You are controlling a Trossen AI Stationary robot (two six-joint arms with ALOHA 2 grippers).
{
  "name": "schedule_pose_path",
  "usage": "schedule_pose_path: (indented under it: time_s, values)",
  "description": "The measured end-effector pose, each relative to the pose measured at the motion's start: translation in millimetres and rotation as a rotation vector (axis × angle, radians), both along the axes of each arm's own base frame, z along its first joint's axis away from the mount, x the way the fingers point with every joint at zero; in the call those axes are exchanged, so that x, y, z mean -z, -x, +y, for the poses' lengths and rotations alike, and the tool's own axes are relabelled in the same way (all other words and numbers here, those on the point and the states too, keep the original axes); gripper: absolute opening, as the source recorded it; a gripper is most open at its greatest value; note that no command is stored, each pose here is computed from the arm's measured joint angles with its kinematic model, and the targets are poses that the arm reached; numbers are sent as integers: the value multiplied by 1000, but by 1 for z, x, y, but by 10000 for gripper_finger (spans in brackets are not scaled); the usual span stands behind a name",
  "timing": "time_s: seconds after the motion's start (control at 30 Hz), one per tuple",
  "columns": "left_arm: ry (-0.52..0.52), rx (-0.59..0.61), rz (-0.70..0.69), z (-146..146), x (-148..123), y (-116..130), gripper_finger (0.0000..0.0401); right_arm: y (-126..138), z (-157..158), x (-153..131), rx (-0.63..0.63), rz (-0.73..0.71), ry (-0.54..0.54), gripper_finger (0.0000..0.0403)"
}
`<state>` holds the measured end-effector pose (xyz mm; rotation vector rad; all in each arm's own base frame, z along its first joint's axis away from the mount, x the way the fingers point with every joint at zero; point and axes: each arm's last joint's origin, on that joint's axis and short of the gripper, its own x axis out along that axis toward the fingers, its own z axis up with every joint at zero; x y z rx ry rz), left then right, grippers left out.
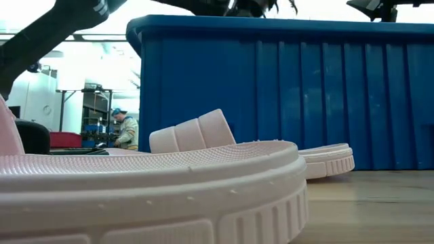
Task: Pick and place slides into bin
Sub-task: Put the green slide into the blue bin
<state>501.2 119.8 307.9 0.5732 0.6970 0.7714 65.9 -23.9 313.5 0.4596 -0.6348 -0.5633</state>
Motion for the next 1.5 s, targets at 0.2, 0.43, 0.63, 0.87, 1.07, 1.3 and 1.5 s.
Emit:
schedule_pose_path:
  time_s: [0.2, 0.43, 0.63, 0.87, 1.07, 1.3, 1.5]
  values:
    - [-48, -47, 105, 1, 35, -14, 0, 0, 0, 1, 2, 11, 3, 201]
    - [-64, -99, 183, 4, 62, -28, 0, 0, 0, 1, 2, 14, 4, 201]
    - [-67, -106, 172, 8, 61, -31, 0, -1, 0, 2, 7, 39, 21, 201]
    - [-48, -101, 230, 14, 79, -28, 0, -3, 0, 5, 5, 80, 17, 201]
    - [-34, -97, 227, 22, 79, -27, 0, -3, 0, 5, 5, 83, 17, 201]
    - [-11, -74, 209, 28, 79, -26, 0, -3, 0, 5, -1, 78, 14, 201]
    - [31, -72, 169, 33, 80, -25, 10, -3, 0, 5, -13, 67, 3, 201]
